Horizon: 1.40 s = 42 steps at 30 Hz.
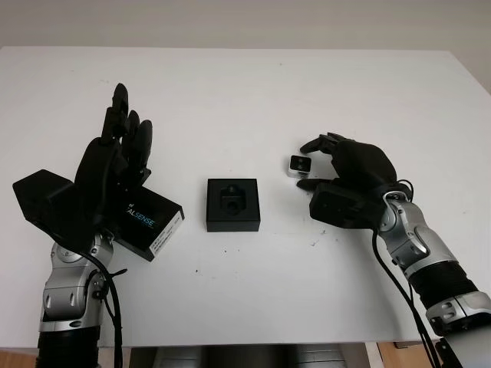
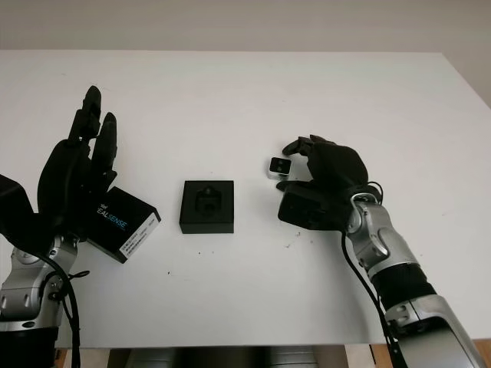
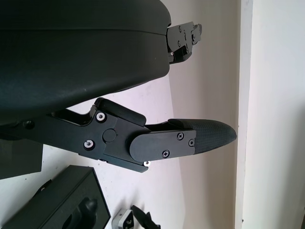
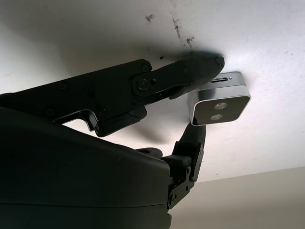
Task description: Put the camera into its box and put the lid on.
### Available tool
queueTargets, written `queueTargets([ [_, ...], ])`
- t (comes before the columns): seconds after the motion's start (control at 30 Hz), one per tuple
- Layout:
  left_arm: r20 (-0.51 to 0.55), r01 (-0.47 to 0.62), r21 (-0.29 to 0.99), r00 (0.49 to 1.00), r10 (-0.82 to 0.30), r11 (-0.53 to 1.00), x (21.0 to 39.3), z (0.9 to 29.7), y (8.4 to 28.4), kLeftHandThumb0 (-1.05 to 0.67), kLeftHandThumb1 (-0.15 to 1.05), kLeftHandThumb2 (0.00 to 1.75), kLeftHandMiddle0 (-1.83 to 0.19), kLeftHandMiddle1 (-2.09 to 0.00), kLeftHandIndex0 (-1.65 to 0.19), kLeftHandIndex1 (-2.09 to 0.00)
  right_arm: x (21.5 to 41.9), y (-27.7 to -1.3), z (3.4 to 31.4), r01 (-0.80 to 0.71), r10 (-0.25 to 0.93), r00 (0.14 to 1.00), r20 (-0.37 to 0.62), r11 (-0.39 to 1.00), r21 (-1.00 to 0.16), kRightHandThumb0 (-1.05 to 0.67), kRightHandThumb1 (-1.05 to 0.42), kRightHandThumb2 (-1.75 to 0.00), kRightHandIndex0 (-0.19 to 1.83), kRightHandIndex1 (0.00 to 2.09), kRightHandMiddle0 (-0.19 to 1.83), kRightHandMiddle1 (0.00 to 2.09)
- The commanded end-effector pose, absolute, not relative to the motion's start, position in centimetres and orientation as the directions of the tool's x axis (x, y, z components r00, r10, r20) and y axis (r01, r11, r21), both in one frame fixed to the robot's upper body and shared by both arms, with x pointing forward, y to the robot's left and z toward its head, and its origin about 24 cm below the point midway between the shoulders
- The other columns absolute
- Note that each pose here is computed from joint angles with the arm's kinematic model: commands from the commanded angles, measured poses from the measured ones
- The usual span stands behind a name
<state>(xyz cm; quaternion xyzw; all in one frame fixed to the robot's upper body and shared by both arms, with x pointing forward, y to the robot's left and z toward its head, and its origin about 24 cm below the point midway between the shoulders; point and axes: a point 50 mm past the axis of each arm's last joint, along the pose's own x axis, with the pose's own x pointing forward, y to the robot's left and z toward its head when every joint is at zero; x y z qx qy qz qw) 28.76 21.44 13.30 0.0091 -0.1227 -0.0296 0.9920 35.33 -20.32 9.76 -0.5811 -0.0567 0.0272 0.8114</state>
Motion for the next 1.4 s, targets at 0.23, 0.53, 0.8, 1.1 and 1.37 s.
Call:
queueTargets([
  [0.23,0.256,0.049,0.04,0.965,-0.057,0.998,28.56,13.52,21.59,-0.73,1.05,0.49,0.19,0.0,0.19,0.0,35.29,-20.09,9.19,0.01,0.163,0.984,0.071,0.35,-0.937,-0.63,-0.94,-0.05,0.31,0.07,0.26,0.96],
  [0.53,0.256,0.055,0.05,0.965,-0.066,0.997,28.52,13.51,21.48,-0.73,1.05,0.5,0.19,0.0,0.19,0.0,35.33,-20.09,8.85,0.037,0.169,0.979,0.111,0.387,-0.921,-0.61,-0.93,-0.05,0.37,0.09,0.37,0.97],
  [0.8,0.252,0.04,0.043,0.967,-0.05,0.998,28.52,13.56,21.51,-0.74,1.05,0.47,0.19,0.0,0.19,0.0,35.4,-20.02,8.76,0.072,0.178,0.971,0.16,0.422,-0.904,-0.4,-0.95,-0.06,0.49,0.12,0.44,1.3],
  [1.1,0.258,0.051,0.054,0.964,-0.063,0.997,28.45,13.6,21.52,-0.74,1.05,0.48,0.19,0.0,0.19,0.0,35.45,-20.3,9.05,0.063,0.189,0.971,0.149,0.399,-0.915,-0.38,-0.97,-0.06,0.51,0.11,0.41,1.33],
  [1.37,0.256,0.055,0.04,0.965,-0.064,0.998,28.48,13.59,21.46,-0.74,1.05,0.47,0.19,0.0,0.19,0.0,35.46,-20.38,8.86,0.049,0.181,0.972,0.15,0.47,-0.881,-0.39,-0.96,-0.06,0.51,0.1,0.42,1.32],
])
